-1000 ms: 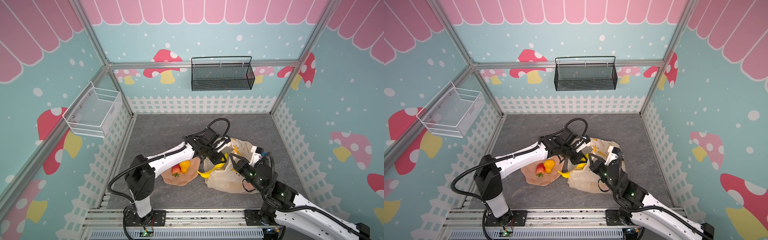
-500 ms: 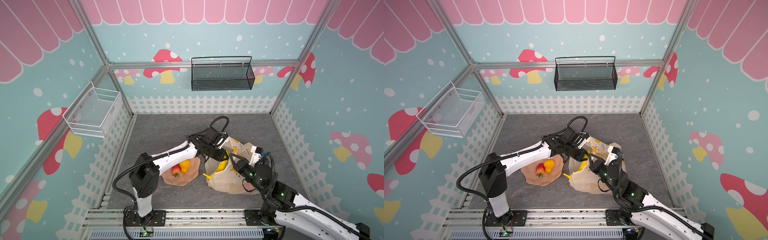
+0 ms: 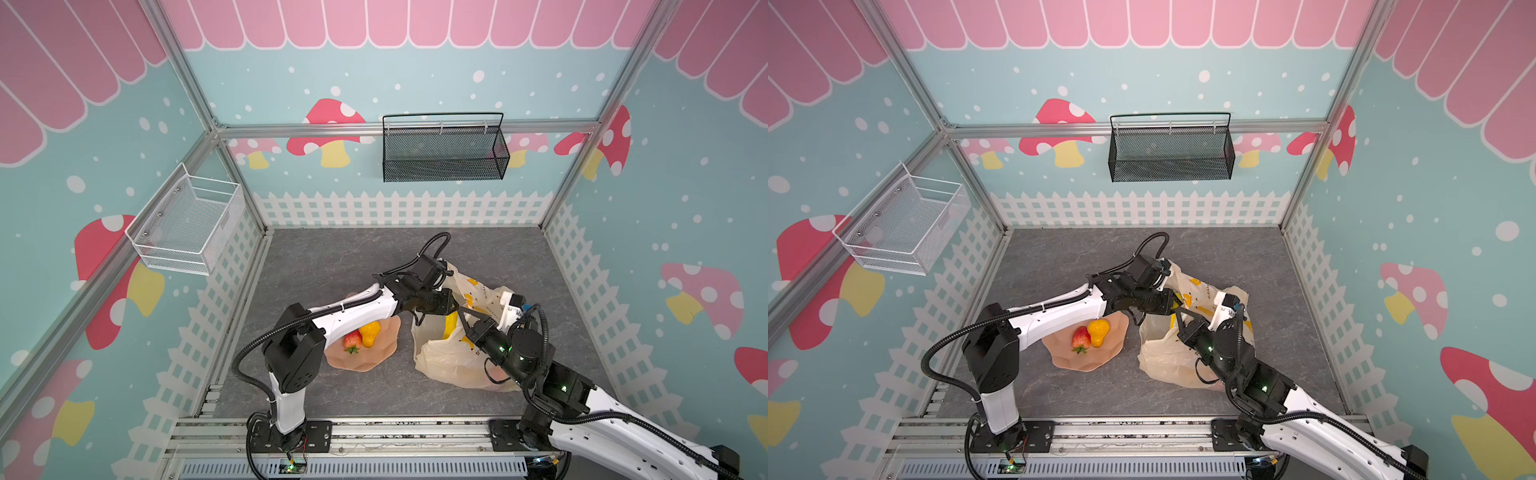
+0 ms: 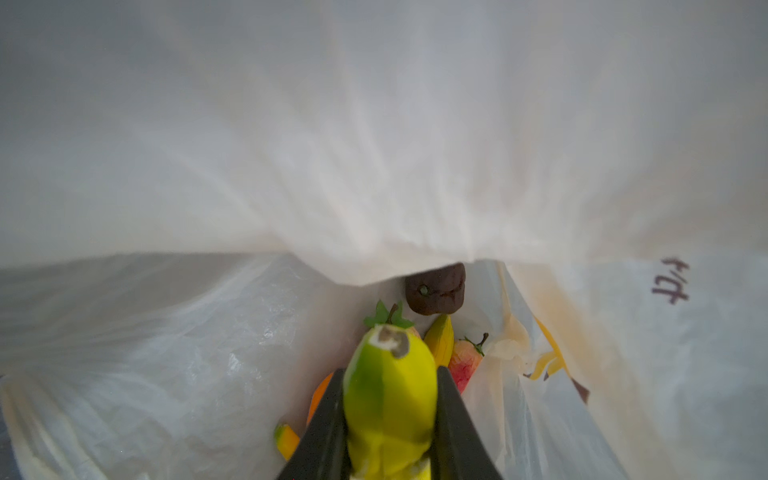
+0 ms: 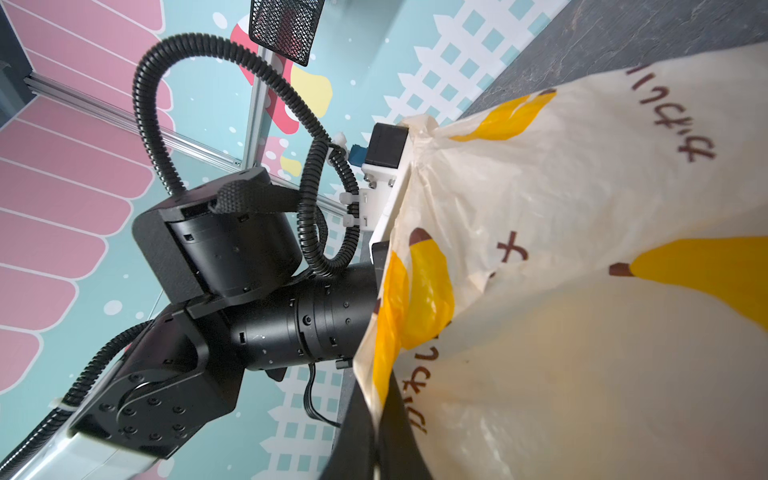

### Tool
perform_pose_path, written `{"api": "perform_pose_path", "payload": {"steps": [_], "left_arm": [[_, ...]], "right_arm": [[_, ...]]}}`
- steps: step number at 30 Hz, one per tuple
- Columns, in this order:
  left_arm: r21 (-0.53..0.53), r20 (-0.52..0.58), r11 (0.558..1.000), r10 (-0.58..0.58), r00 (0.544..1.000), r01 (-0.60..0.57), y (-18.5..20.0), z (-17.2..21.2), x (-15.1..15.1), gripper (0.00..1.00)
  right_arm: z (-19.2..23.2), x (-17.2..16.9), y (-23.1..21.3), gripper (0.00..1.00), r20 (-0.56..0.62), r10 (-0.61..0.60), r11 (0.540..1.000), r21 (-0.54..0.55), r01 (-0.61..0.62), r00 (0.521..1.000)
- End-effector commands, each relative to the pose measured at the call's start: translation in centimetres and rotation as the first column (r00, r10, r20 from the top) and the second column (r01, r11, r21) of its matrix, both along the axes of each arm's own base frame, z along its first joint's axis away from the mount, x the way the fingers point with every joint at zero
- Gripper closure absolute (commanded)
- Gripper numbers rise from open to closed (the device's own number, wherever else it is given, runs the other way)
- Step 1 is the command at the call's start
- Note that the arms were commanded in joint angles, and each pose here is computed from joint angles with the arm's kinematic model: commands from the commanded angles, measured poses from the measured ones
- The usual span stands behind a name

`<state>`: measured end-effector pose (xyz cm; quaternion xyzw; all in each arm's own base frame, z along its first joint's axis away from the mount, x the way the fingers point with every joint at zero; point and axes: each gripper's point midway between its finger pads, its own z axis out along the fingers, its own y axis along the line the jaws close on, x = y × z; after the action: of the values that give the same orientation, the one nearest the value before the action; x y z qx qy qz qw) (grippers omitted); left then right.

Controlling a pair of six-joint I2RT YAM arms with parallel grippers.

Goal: Place the fruits into the plastic bag
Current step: 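Lower the banana deep into the bag held by the right gripper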

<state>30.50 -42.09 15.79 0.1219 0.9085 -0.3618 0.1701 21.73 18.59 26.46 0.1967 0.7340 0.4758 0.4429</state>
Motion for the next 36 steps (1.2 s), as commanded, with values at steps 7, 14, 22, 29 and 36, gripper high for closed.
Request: {"api": "perform_pose_path", "payload": {"steps": [7, 14, 22, 29, 36], "left_arm": [[-0.166, -0.082, 0.980, 0.095, 0.992, -0.107, -2.8, 2.1, -0.5, 1.00], [-0.176, -0.180, 0.976, 0.098, 0.979, -0.130, -4.1, 1.4, -2.2, 1.00], [-0.138, -0.266, 0.981, 0.097, 0.959, -0.138, -5.4, 0.2, -3.9, 1.00], [-0.099, -0.293, 0.977, 0.153, 0.944, -0.189, -5.6, -0.5, -3.9, 1.00], [-0.071, -0.308, 0.981, 0.150, 0.939, -0.180, -6.1, -0.7, -4.4, 1.00]], "right_arm": [[1.1, -0.1, 0.1, 1.00, 0.030, 0.005, 0.999, 0.034, -0.006, 1.000], [1.0, 0.0, 0.1, 1.00, 0.033, 0.002, 0.999, 0.037, -0.004, 0.999], [0.8, 0.0, 0.4, 1.00, 0.036, 0.009, 0.999, 0.046, -0.011, 0.999], [0.7, 0.1, 0.6, 1.00, 0.035, 0.015, 0.999, 0.046, -0.017, 0.999], [0.7, 0.2, 0.8, 1.00, 0.037, 0.020, 0.999, 0.045, -0.022, 0.999]]}}
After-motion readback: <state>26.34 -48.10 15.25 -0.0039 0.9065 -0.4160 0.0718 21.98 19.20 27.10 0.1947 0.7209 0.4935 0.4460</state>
